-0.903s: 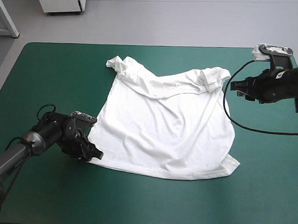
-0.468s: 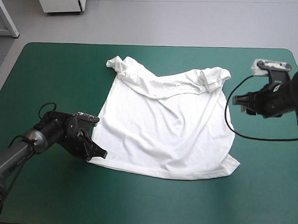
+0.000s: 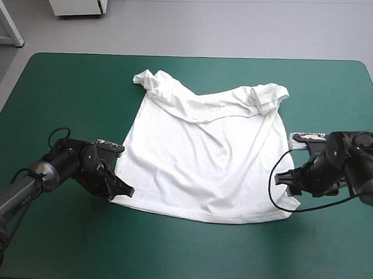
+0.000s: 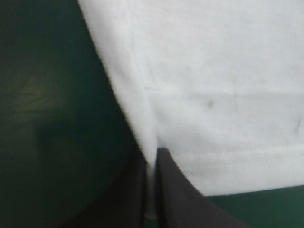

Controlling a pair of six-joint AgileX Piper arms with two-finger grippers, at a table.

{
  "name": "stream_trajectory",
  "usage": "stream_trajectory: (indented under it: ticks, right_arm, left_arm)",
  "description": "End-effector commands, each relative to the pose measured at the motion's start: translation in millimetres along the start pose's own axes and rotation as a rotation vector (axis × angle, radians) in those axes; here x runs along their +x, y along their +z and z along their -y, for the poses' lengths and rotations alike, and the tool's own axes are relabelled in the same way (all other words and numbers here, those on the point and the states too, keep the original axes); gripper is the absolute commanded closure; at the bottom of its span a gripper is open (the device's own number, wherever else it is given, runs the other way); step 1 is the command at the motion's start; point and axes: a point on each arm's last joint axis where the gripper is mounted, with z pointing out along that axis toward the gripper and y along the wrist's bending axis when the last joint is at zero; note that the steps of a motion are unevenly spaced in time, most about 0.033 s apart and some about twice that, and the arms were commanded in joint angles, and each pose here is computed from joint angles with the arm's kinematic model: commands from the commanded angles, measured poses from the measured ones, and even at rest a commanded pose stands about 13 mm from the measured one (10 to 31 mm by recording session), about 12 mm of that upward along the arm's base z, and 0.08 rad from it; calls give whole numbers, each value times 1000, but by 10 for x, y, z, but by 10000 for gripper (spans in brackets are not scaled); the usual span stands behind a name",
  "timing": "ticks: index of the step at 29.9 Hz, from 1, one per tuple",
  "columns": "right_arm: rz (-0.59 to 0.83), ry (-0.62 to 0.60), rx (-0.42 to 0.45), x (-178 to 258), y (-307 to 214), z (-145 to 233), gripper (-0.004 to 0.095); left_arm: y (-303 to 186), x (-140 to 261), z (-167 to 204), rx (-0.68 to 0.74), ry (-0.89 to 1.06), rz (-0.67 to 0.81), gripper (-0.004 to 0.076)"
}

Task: Fold the cloth

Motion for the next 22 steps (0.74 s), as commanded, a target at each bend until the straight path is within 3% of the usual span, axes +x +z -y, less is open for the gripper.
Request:
stream_trajectory:
  ticks: [1, 11, 16, 19, 22]
  right_arm:
    - [76, 3, 3, 40, 30, -3, 363]
    - [44, 26, -4, 64, 528, 19, 401]
    - [-7, 58, -71, -24, 785, -40, 404]
    - [-69, 84, -93, -41, 952, -56, 477]
    - [-113, 101, -113, -28, 1018, -84, 653]
  left_arm:
    - [85, -63, -51, -53, 37, 54, 733]
    - [80, -93, -31, -31, 30, 84, 733]
    - [79, -95, -36, -32, 28, 86, 733]
    - [79, -95, -36, -32, 28, 86, 733]
    - [70, -96, -35, -32, 29, 92, 733]
